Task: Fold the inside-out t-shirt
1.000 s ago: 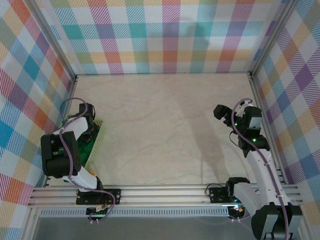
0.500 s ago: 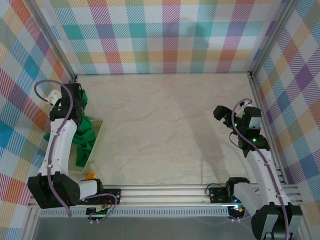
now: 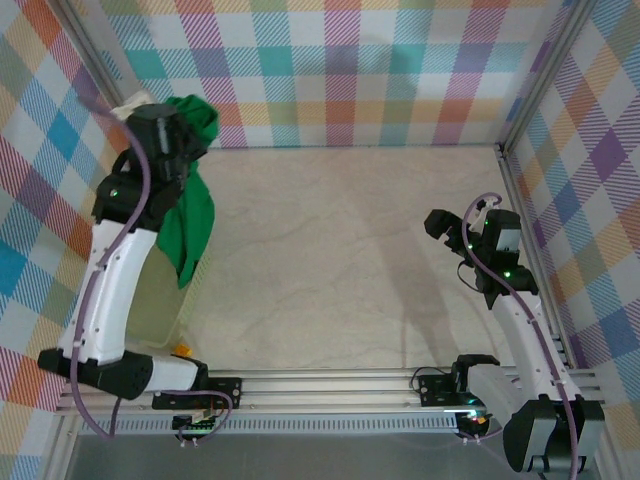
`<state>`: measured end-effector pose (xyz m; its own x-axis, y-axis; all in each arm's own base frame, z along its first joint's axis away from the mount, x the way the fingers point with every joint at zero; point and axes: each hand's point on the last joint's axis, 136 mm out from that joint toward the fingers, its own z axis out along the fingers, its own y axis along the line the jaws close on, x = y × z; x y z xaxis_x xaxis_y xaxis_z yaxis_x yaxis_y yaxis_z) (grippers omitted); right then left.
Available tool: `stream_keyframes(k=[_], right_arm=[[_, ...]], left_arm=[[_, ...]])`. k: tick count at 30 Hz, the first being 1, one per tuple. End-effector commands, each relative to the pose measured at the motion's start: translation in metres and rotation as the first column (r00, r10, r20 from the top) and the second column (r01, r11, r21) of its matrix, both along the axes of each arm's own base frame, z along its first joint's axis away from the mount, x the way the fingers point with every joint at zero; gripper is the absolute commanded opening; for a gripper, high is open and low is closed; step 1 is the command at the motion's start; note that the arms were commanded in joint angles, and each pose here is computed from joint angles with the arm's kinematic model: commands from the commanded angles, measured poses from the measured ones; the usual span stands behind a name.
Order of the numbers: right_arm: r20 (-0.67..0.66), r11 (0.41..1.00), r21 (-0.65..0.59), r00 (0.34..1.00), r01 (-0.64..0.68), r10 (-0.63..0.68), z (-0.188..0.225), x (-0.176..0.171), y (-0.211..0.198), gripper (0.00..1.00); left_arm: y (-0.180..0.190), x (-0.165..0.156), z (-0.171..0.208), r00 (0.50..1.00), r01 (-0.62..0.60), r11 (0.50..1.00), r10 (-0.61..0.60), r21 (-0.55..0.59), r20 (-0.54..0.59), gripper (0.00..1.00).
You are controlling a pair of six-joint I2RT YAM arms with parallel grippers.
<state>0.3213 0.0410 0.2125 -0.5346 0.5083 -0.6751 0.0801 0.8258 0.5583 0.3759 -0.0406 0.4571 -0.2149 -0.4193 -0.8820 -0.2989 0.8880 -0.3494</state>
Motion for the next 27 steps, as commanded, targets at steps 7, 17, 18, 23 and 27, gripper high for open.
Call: stream_keyframes(k=[7, 17, 18, 23, 27], right_arm=[[0.017, 1.0, 0.006, 1.0, -0.018, 0.018, 0.014, 0.0, 0.004, 1.0], [-0.013, 0.999, 0.02, 0.999, -0.041, 0.041, 0.015, 0.011, 0.011, 1.0], [-0.018, 0.999, 0.022, 0.999, -0.04, 0.04, 0.013, 0.011, 0.012, 1.0], [-0.07, 0.997, 0.028, 0.994, -0.078, 0.08, -0.003, 0.014, 0.027, 1.0], [-0.11, 0.99, 0.01, 0.983, -0.144, 0.144, -0.015, 0.016, 0.046, 1.0]], left_arm=[[-0.165, 0.043, -0.043, 0.92, 0.381, 0.919, -0.366, 0.103, -0.143, 0.0], [-0.249, 0.073, -0.175, 0.785, 0.526, 0.848, -0.458, 0.059, -0.418, 0.0], [-0.253, 0.072, -0.19, 0.768, 0.534, 0.844, -0.461, 0.047, -0.444, 0.0], [-0.281, 0.052, -0.257, 0.635, 0.621, 0.782, -0.537, -0.046, -0.556, 0.33], [-0.261, 0.034, -0.263, 0.648, 0.609, 0.792, -0.518, -0.028, -0.559, 0.67]])
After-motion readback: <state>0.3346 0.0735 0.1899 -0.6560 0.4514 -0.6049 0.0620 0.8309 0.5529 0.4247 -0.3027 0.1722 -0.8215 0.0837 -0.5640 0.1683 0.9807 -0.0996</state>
